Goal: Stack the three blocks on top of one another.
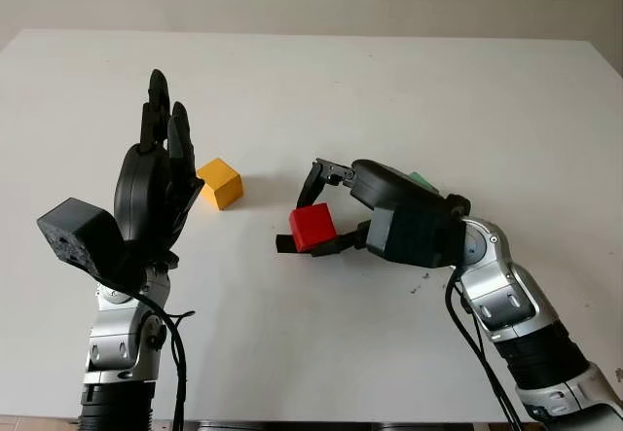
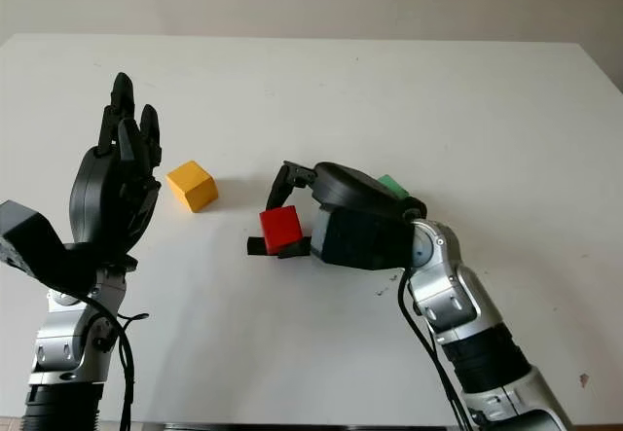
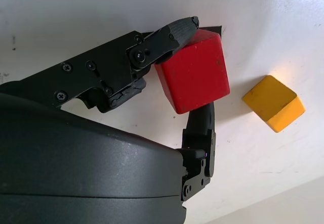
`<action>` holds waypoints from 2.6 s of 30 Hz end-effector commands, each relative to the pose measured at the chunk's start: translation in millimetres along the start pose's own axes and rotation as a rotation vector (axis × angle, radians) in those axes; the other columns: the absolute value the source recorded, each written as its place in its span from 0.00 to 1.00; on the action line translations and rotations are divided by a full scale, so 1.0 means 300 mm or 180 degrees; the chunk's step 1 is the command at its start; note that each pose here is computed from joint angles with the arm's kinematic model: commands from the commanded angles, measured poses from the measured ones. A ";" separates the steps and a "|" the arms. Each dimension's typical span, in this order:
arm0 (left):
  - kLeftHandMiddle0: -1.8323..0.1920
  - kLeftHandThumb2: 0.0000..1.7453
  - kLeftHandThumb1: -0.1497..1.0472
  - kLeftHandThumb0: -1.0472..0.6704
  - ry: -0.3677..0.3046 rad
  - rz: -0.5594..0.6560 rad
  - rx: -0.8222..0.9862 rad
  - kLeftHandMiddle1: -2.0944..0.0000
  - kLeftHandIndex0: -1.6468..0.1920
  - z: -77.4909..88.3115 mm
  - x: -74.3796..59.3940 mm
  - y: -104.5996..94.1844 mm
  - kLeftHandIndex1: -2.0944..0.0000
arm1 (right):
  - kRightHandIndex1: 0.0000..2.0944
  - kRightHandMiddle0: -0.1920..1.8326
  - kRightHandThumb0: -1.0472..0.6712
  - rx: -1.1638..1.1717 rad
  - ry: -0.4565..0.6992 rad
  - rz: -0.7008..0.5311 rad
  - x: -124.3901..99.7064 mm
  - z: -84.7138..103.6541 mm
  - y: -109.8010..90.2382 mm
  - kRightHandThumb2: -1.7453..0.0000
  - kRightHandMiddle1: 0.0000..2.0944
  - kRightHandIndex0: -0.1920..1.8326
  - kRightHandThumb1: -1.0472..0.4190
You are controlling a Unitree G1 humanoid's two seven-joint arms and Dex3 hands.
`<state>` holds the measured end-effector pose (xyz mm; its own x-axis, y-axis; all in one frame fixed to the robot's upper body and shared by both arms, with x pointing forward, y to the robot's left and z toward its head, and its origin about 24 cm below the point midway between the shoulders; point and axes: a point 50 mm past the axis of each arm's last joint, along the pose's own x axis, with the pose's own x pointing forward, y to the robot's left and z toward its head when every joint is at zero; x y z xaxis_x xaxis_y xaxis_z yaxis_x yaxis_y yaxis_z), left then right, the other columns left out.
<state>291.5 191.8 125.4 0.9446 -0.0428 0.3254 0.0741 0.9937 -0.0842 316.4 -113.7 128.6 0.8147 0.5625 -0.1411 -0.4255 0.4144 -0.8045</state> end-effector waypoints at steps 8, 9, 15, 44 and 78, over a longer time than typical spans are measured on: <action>1.00 0.40 1.00 0.18 -0.0069 -0.0014 -0.0001 1.00 1.00 0.014 0.003 -0.004 1.00 | 0.02 0.10 0.29 -0.0302 -0.0122 0.0050 0.008 0.010 -0.011 0.97 0.57 0.15 0.05; 1.00 0.41 1.00 0.18 -0.0069 -0.0013 0.0000 1.00 1.00 0.014 0.003 -0.004 1.00 | 0.02 0.08 0.28 -0.0320 -0.0132 0.0055 0.007 0.010 -0.011 0.97 0.52 0.13 0.05; 1.00 0.40 1.00 0.18 -0.0070 -0.0023 -0.0007 1.00 1.00 0.016 0.004 -0.003 1.00 | 0.00 0.02 0.24 -0.0414 -0.0204 0.0026 0.002 0.013 -0.011 0.97 0.39 0.09 0.04; 1.00 0.38 1.00 0.18 -0.0129 -0.0081 0.0190 1.00 1.00 0.060 0.033 0.036 1.00 | 0.01 0.02 0.14 0.0731 -0.0977 -0.1203 -0.084 0.031 -0.284 0.73 0.02 0.01 0.00; 0.65 0.03 0.79 0.31 -0.0036 -0.0871 0.3793 0.97 0.57 0.516 0.269 0.167 0.91 | 0.00 0.00 0.19 0.3082 -0.0322 -0.1917 -0.191 -0.194 -0.173 0.62 0.00 0.00 0.00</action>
<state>322.3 255.3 280.2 0.9435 -0.2562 0.2101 -0.0547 0.5050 0.8614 316.9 -208.9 141.8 0.9748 0.1271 0.1833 -0.1392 0.9887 0.0547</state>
